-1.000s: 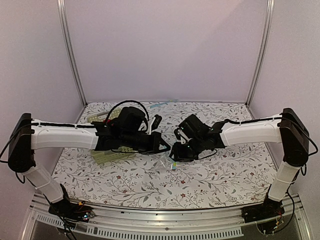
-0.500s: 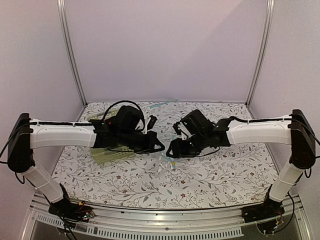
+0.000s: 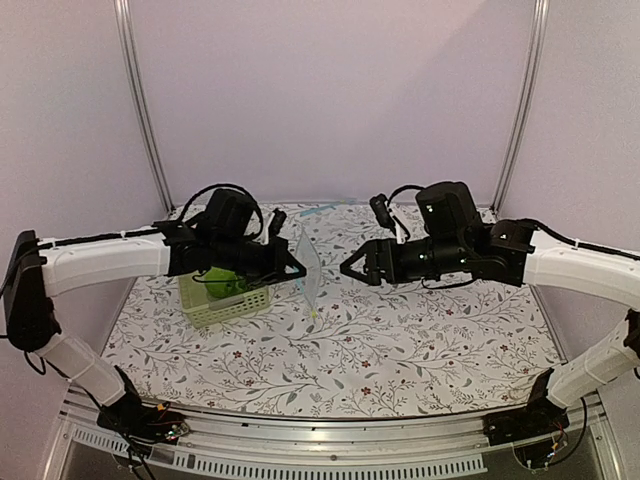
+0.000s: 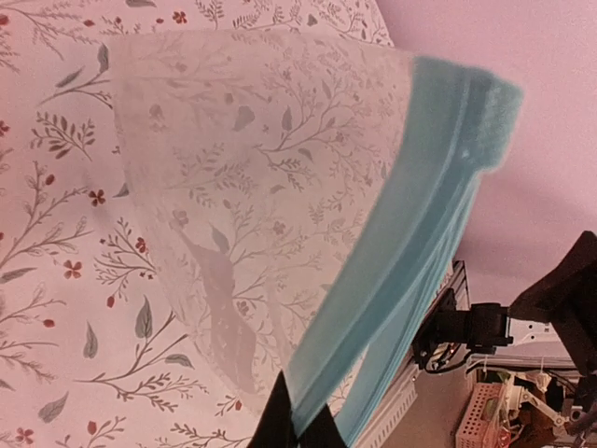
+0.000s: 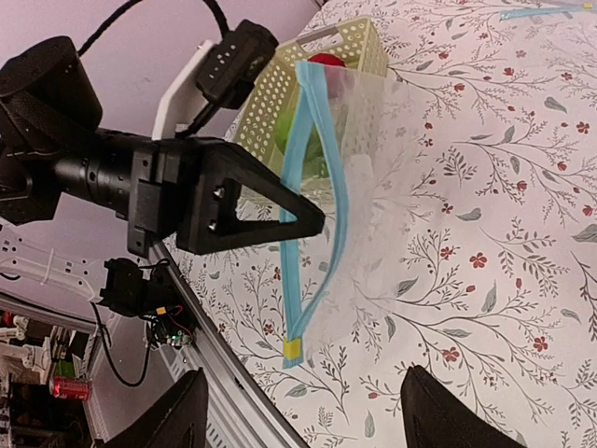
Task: Place the food in the zip-top bag and seal the zipper
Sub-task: Open the zipper food storage bag at the center of the board, then move the bin to the center of the board.
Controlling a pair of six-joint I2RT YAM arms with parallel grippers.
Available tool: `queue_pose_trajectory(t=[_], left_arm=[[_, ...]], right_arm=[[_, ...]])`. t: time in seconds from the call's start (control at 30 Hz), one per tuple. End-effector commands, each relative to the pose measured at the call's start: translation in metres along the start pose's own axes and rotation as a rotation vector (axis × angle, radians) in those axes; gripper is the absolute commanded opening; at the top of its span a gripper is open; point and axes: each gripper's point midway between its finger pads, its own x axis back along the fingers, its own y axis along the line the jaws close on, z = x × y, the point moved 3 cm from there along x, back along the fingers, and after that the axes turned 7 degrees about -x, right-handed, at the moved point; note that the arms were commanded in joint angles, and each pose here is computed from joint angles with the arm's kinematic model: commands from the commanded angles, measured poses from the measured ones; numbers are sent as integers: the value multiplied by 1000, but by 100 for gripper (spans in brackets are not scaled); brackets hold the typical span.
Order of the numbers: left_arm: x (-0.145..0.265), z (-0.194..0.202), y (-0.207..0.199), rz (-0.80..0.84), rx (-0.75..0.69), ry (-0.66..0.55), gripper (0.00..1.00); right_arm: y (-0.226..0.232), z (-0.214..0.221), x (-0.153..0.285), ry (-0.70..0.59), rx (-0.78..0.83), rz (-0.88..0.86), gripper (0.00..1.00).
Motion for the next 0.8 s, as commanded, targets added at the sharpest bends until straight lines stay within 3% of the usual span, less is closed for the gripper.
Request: queue_pose_trajectory(t=[0.0, 0.3, 0.47, 0.77], left_arm=[[54, -34, -2, -18, -48, -66, 0], [157, -67, 63, -204, -29, -144, 0], [198, -71, 87, -223, 7, -223, 0], [223, -62, 108, -287, -6, -268, 0]], right_arm=[[-21, -4, -5, -42, 1, 107, 71], [-29, -10, -68, -2, 8, 217, 69], [-30, -8, -115, 42, 8, 231, 66], [-33, -3, -191, 114, -9, 193, 61]])
